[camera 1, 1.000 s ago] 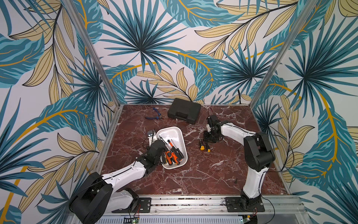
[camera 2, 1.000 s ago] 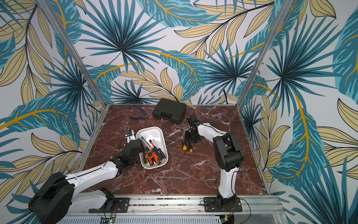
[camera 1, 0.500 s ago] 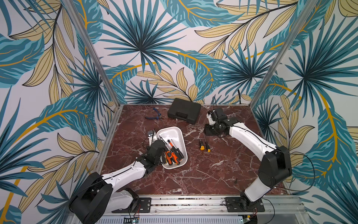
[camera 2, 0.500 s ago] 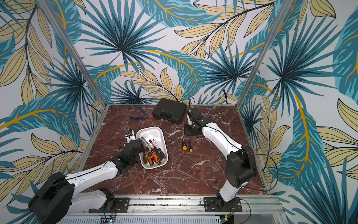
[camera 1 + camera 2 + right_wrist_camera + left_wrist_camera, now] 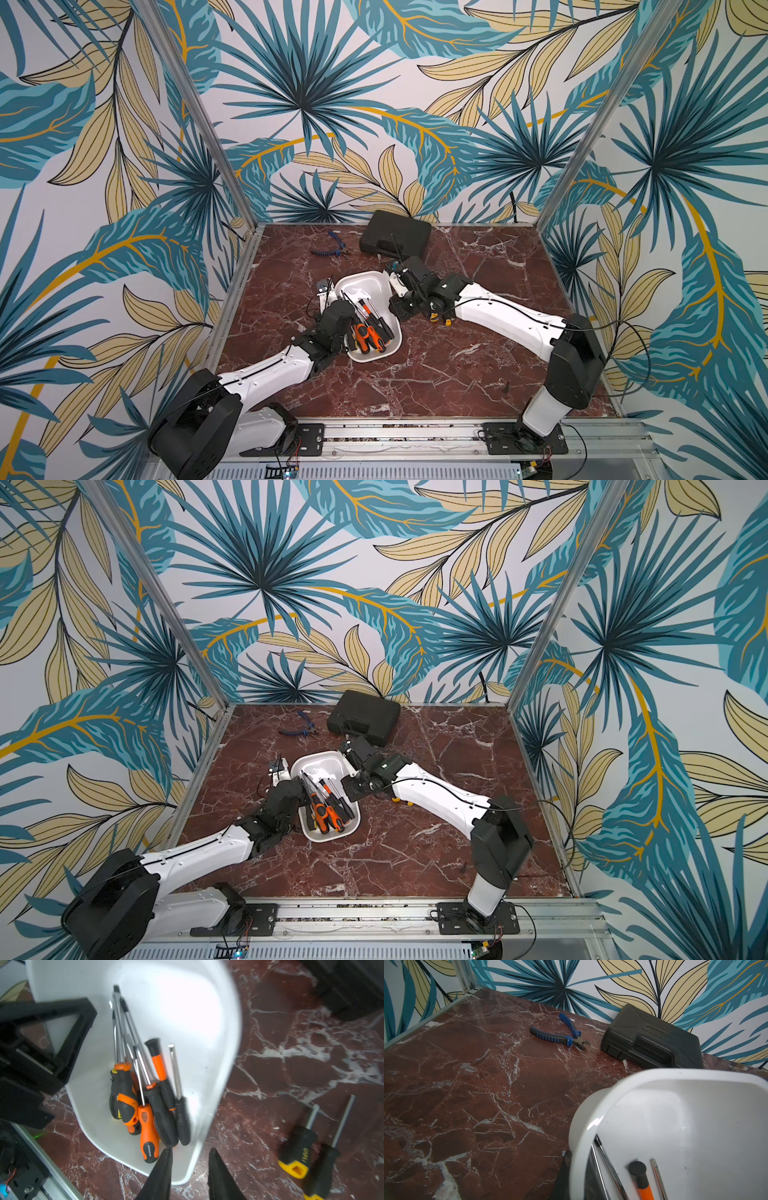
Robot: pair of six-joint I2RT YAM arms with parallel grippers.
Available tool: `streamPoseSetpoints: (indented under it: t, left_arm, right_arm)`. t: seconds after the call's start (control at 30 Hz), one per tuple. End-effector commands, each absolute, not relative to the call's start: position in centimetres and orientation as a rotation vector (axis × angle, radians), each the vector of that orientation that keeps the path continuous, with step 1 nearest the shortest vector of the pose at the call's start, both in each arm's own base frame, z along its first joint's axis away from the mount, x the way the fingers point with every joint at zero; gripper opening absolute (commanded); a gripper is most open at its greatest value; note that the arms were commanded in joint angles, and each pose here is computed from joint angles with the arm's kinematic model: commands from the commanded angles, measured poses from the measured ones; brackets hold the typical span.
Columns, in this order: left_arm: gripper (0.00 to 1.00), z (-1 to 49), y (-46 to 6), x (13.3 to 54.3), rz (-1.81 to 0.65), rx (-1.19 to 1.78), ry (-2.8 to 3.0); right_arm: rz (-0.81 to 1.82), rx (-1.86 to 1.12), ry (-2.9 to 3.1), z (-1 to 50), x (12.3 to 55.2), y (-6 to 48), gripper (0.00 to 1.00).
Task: Take out the screwdriver from the storage box
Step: Pick up the socket head from the storage box.
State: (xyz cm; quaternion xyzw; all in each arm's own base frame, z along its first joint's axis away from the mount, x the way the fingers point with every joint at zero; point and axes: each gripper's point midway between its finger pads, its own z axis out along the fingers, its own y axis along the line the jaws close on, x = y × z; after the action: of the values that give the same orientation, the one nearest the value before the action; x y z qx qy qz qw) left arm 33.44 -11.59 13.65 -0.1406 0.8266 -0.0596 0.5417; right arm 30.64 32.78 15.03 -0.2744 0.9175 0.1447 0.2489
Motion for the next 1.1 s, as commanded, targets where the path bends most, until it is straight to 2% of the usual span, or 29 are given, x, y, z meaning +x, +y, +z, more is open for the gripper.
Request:
streamPoseSetpoints:
  t: [0.0,0.33,1.07]
  left_arm:
    - [0.00,17.0,-12.2,34.7,-0.210,-0.379,1.850]
    - [0.00,16.7,-12.4,34.8,-0.212,-0.375,1.859]
    - [0.00,16.5,-12.4,34.8,-0.214,-0.374,1.863]
  right_arm:
    - [0.357,-0.817,2.463,14.6,30.2,34.7,0.30]
    - [0.256,-0.789,2.474,12.3,31.5,36.4,0.23]
    - [0.112,-0.718,2.505,7.6,33.8,36.6,0.20]
